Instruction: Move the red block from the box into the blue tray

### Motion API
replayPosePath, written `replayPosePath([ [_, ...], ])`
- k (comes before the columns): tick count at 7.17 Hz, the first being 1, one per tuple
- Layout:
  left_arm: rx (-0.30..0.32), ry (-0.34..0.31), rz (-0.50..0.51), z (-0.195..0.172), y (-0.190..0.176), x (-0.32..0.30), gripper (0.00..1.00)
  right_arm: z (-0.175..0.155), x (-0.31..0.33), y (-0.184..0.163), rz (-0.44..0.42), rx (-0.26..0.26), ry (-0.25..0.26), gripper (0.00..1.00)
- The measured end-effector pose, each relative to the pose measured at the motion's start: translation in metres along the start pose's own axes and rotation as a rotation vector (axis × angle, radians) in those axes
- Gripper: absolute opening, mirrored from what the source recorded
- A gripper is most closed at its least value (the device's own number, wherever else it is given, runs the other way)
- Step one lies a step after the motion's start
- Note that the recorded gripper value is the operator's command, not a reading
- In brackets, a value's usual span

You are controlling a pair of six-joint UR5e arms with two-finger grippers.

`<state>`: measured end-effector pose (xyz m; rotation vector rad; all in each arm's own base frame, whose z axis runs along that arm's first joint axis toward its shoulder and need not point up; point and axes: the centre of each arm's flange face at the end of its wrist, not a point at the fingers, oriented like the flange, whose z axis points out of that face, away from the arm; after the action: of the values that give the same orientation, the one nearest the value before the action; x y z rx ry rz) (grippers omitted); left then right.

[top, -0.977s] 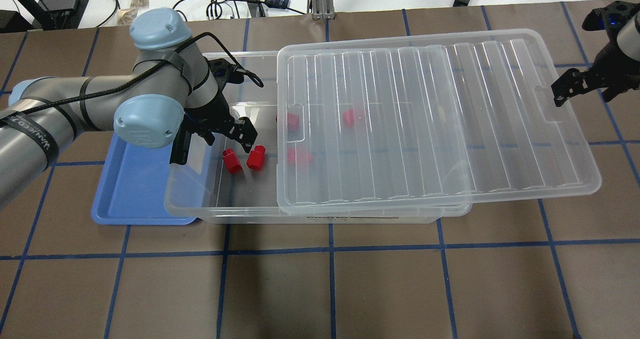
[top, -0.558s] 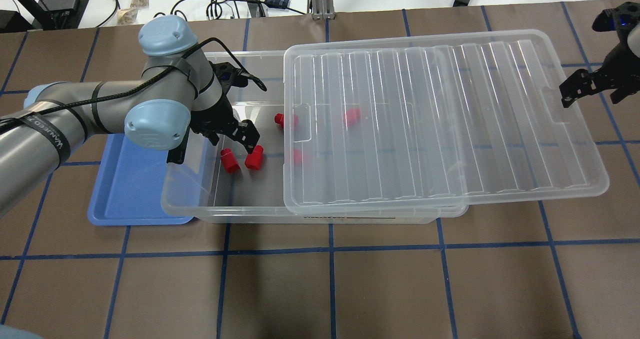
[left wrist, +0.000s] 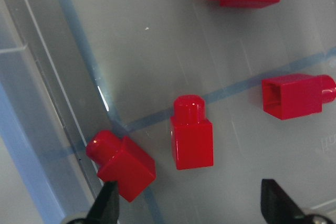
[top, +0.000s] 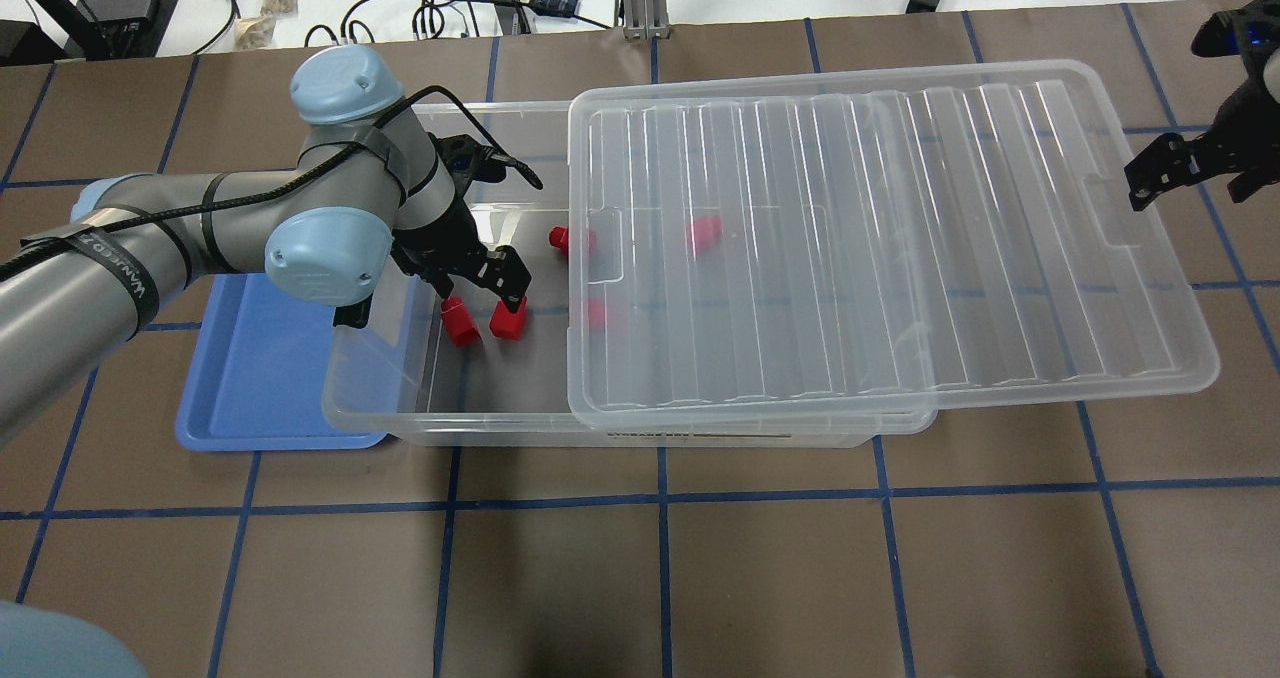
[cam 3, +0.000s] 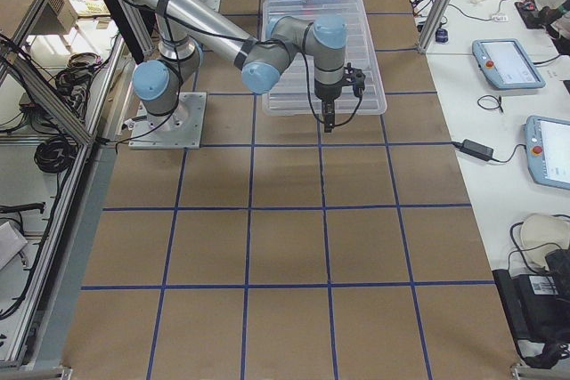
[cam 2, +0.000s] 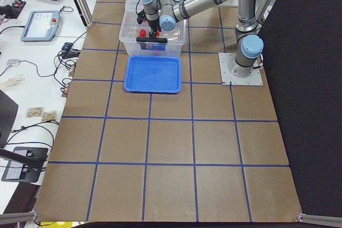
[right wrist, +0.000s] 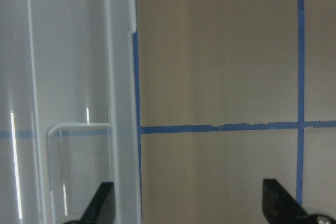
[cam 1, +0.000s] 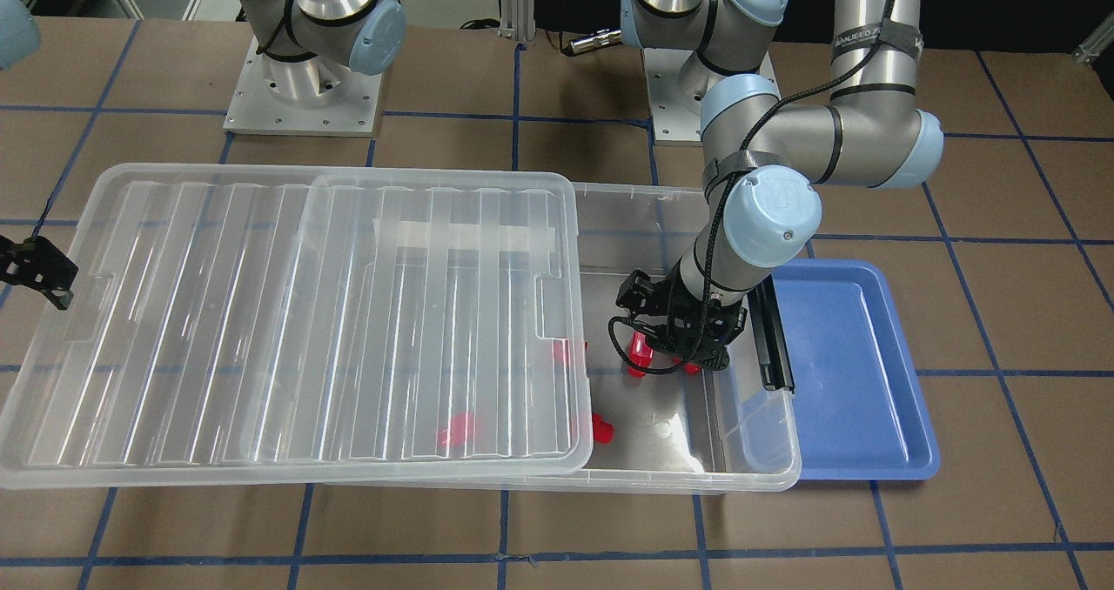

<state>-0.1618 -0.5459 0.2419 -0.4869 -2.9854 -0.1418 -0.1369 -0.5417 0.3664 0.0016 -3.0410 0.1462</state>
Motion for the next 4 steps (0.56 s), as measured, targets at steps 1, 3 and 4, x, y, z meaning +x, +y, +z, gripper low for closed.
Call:
replayPosePath([
  [1,0.001,0.0,0.0,0.006,0.0,-0.001,0.94,-0.01,0.002,-0.004,0.0,0.001,0.0,1.0],
  [3,0.019,-0.004,0.001,0.017,-0.005,-0.003,0.9,-0.051,0.004,-0.012,-0.002,-0.035,-0.027,1.0],
  [4,0.027,-0.006,0.002,0.022,-0.008,-0.005,0.9,-0.078,0.005,-0.015,-0.002,-0.059,-0.043,1.0],
])
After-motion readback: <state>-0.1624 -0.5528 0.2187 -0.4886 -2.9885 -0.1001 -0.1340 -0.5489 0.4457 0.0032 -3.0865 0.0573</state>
